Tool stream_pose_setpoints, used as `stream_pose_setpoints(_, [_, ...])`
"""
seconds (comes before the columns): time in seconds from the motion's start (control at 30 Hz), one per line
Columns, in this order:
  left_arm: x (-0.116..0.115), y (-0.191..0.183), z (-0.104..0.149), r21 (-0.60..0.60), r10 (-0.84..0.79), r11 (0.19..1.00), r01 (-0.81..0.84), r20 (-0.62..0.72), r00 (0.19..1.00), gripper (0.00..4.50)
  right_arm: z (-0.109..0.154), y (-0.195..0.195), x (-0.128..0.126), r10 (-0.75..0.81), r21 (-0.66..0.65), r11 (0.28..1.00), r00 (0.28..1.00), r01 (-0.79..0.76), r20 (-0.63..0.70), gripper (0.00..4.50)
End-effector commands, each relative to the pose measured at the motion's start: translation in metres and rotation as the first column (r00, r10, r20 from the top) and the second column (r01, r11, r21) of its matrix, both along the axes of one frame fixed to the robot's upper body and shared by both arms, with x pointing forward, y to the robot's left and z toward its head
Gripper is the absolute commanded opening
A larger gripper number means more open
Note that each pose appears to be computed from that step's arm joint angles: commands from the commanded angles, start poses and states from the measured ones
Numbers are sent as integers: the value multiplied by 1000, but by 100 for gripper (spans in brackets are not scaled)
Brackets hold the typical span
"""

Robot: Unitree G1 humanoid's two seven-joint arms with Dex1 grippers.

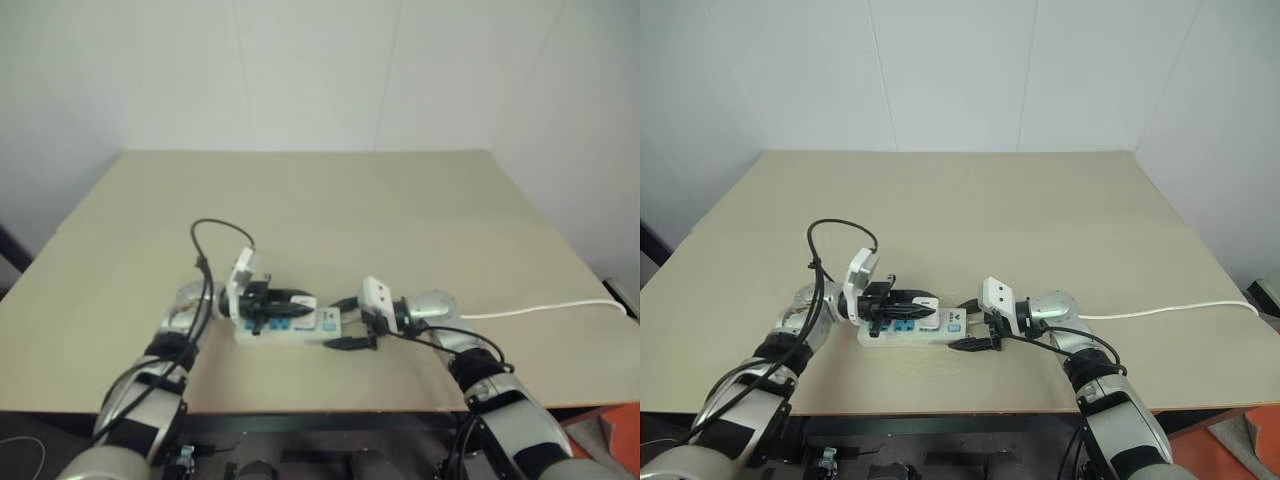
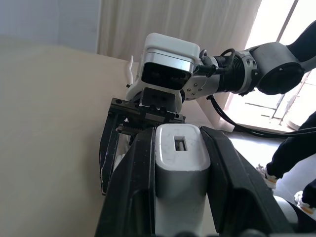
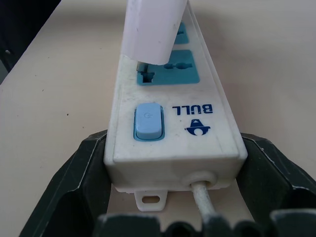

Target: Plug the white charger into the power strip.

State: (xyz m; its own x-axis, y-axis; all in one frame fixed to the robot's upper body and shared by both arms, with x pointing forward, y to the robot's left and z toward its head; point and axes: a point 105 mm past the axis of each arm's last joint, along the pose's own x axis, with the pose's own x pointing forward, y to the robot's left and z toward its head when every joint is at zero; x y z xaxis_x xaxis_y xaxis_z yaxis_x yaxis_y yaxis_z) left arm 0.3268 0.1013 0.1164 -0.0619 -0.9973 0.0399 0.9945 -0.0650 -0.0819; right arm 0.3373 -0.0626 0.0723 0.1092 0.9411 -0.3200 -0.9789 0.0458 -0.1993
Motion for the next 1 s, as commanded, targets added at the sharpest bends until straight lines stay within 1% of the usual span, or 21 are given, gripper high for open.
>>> stream_pose_setpoints(0.03, [-9, -3, -18, 73, -31, 997, 32, -21, 999, 101, -25, -15, 1, -80, -86, 993, 996, 76, -42, 342])
stream_pose_setpoints(0.17, [-8, 1, -21, 85, -15, 996, 16, -18, 1000, 101, -25, -15, 1, -84, -83, 993, 996, 80, -38, 342])
stream_pose_setpoints(0.3, [-2, 6, -19, 91, 15, 996, -14, -7, 1000, 101, -26, -16, 2, -90, -89, 992, 995, 87, -31, 342])
stream_pose_setpoints(0.5, [6, 3, -14, 75, 35, 997, -34, -16, 999, 101, -27, -13, 1, -84, -88, 993, 996, 81, -37, 342])
stream_pose_setpoints(0.67, [11, 8, -18, 132, 46, 990, -45, -8, 999, 101, -28, -13, 0, -81, -89, 993, 996, 77, -37, 342])
stream_pose_setpoints(0.83, [10, 8, -22, 154, 43, 987, -42, -2, 999, 101, -30, -14, -1, -84, -88, 993, 996, 81, -36, 342])
stream_pose_setpoints(1.0, [8, 9, -23, 123, 54, 991, -53, -2, 999, 101, -30, -15, -1, -91, -86, 992, 995, 88, -32, 342])
